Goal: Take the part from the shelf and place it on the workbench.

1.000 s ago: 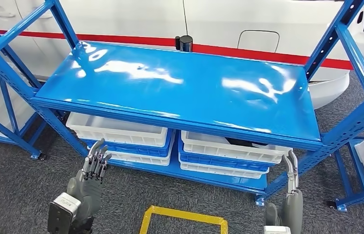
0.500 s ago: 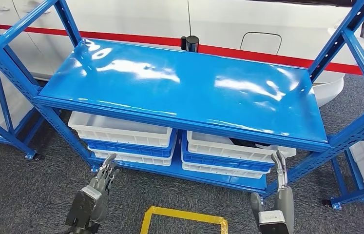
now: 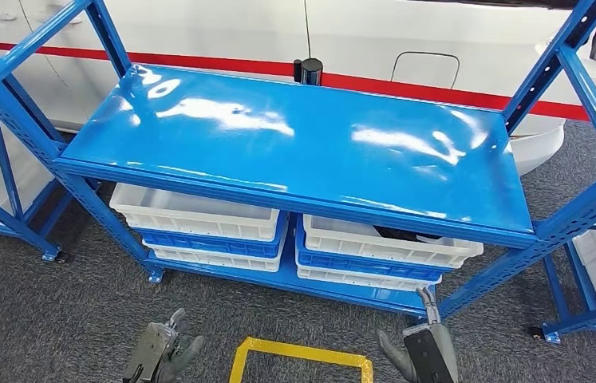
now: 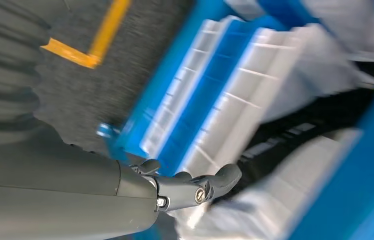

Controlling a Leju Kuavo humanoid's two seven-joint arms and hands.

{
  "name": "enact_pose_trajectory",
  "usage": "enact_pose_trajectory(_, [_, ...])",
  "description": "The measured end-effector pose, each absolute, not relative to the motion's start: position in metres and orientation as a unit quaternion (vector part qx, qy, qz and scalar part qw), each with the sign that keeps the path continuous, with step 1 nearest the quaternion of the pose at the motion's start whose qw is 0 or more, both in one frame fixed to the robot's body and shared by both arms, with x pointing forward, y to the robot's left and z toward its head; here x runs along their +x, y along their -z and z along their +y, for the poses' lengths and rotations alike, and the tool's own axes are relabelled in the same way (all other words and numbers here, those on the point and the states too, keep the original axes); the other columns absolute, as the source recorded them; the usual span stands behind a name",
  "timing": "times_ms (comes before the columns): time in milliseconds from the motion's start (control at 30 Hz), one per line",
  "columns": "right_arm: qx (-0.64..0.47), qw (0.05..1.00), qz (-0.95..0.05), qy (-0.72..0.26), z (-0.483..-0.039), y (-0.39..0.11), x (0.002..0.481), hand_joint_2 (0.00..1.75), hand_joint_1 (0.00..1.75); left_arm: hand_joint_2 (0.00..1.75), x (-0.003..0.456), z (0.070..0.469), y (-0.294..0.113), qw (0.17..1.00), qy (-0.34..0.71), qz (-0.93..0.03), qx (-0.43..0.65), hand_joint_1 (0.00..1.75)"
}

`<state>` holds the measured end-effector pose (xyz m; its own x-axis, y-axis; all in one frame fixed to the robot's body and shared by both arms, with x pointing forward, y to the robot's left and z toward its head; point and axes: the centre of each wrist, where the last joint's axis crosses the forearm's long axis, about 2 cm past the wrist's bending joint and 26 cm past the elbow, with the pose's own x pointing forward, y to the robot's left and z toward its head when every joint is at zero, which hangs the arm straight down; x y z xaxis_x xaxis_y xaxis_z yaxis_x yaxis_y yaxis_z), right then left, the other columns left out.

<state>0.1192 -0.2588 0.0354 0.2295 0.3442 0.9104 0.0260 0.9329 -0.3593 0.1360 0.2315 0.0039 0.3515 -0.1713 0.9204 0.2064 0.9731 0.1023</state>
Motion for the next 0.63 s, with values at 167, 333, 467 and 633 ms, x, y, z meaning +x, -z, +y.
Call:
enact_pose_trajectory(167, [-0.137, 0.815, -0.553, -0.109, -0.267, -0.006, 0.112, 1.75, 0.0, 1.75, 0.124, 0.241, 0.019, 0.857, 0.108, -0.504, -0.012, 0.0])
enact_pose_trajectory(333, [-0.121, 0.856, -0.491, -0.108, -0.275, 0.02, 0.102, 1.75, 0.0, 1.75, 0.109, 0.251, 0.04, 0.889, 0.097, -0.448, -0.007, 0.0])
enact_pose_trajectory(467, [-0.108, 0.885, -0.441, -0.104, -0.281, 0.039, 0.092, 1.75, 0.0, 1.75, 0.097, 0.258, 0.055, 0.91, 0.088, -0.406, -0.005, 0.0])
enact_pose_trajectory(633, [-0.091, 0.914, -0.384, -0.094, -0.287, 0.058, 0.078, 1.75, 0.0, 1.75, 0.082, 0.265, 0.069, 0.932, 0.077, -0.356, -0.003, 0.0])
